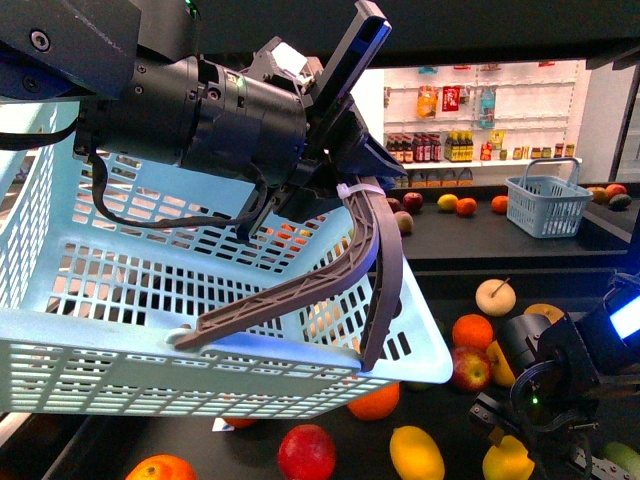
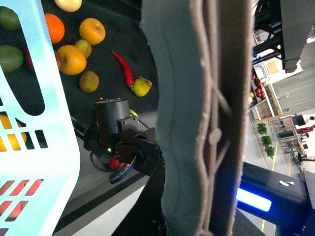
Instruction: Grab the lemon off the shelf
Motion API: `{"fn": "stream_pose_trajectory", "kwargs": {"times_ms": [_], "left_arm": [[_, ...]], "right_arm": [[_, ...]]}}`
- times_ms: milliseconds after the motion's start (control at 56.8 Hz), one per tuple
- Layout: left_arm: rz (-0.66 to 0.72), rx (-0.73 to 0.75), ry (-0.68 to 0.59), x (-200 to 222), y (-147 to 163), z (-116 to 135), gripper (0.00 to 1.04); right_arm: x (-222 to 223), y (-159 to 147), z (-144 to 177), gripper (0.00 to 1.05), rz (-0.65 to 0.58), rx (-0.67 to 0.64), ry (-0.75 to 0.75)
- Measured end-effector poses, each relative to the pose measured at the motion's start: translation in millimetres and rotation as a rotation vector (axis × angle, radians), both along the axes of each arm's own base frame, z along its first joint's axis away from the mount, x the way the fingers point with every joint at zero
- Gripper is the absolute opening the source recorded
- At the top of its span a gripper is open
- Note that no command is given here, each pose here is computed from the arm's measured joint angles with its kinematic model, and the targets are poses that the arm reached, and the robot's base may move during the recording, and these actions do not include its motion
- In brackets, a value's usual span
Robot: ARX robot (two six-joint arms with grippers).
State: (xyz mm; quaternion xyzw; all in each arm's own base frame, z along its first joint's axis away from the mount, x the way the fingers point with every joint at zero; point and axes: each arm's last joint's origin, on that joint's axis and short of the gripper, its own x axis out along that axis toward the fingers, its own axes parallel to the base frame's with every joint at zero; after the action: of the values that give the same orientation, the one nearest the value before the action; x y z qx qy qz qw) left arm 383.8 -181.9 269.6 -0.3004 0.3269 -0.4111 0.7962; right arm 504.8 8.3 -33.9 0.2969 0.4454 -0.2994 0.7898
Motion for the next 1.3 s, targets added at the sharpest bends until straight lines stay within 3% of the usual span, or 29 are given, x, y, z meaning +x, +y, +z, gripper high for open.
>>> {"fn": "stream_pose_trajectory", "kwargs": {"times_ms": [598, 845, 1021, 1197, 1302], "left_arm": [[0.0, 0.0, 0.0, 0.0, 0.0, 0.0, 0.09], [0.0, 0.0, 0.0, 0.0, 0.0, 0.0, 0.09], [0.0, 0.0, 0.0, 0.0, 0.0, 0.0, 0.09], [0.0, 0.0, 0.0, 0.0, 0.0, 0.0, 0.09], [0.0, 0.0, 0.0, 0.0, 0.0, 0.0, 0.09]], "right_arm": [[25.8, 17.8, -22.2, 1.02, 0.005, -0.003, 0.008], [29.7, 16.7, -26.7, 0.71, -0.003, -0.014, -0.003], [28.0, 9.5, -26.0, 0.57, 0.003, -0.044, -0.034], [14.1, -6.1, 9.1, 0.55, 0.106, -0.116, -0.155], [1.1, -16.0, 69.1, 0.55, 0.188, -0.115, -0.302]]}}
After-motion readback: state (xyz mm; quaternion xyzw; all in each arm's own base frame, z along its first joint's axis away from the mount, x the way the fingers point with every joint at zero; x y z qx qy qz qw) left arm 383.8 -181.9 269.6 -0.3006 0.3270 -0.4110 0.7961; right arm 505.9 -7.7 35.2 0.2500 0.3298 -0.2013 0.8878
